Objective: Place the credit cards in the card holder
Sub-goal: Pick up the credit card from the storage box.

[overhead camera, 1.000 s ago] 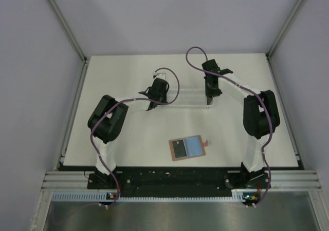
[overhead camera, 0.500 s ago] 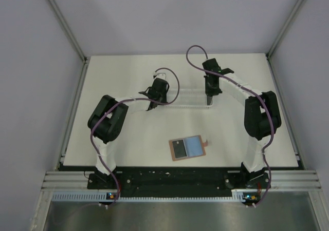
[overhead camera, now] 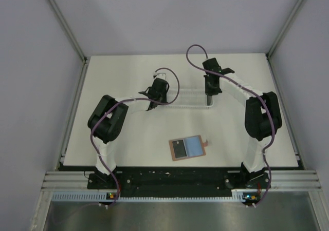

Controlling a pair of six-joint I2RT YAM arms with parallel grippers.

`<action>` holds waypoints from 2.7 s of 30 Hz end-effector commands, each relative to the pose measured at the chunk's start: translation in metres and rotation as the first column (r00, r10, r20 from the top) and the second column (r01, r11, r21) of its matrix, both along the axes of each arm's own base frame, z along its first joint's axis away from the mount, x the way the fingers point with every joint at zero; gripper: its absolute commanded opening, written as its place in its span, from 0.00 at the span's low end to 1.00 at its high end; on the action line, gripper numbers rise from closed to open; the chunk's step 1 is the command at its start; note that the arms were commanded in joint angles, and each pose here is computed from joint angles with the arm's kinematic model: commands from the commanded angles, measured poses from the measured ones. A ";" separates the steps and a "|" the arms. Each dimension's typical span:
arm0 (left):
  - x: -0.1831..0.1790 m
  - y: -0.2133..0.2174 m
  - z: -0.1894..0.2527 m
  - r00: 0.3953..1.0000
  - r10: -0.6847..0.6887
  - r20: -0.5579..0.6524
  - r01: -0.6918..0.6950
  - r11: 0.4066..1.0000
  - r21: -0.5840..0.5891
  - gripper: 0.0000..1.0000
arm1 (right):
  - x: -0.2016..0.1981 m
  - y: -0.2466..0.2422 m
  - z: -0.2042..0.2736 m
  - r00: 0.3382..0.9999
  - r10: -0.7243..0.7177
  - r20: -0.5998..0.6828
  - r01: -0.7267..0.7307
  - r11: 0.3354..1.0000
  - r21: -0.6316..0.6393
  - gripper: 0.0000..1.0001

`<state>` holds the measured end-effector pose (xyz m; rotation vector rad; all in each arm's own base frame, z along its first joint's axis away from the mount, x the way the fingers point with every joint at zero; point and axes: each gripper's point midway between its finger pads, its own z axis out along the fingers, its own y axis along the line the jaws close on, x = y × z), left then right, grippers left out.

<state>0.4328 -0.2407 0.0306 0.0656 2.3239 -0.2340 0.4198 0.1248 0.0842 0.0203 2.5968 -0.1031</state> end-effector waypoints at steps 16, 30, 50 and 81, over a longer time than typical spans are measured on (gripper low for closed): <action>0.005 0.011 0.011 1.000 0.027 0.011 -0.027 1.000 0.014 0.26 | 0.002 -0.010 0.039 0.997 0.002 0.083 0.000 1.000 -0.021 0.00; 0.005 0.012 0.011 1.000 0.029 0.010 -0.029 0.999 0.013 0.25 | 0.001 -0.018 0.030 0.998 -0.013 0.063 0.017 0.998 -0.064 0.07; 0.006 0.012 0.010 1.000 0.028 0.007 -0.028 1.000 0.010 0.25 | 0.000 -0.014 0.031 0.998 -0.001 0.058 0.004 0.999 -0.048 0.00; 0.005 0.011 0.011 1.000 0.020 0.004 -0.020 1.000 0.006 0.25 | -0.001 0.002 0.022 0.999 0.030 0.042 -0.032 0.999 0.033 0.00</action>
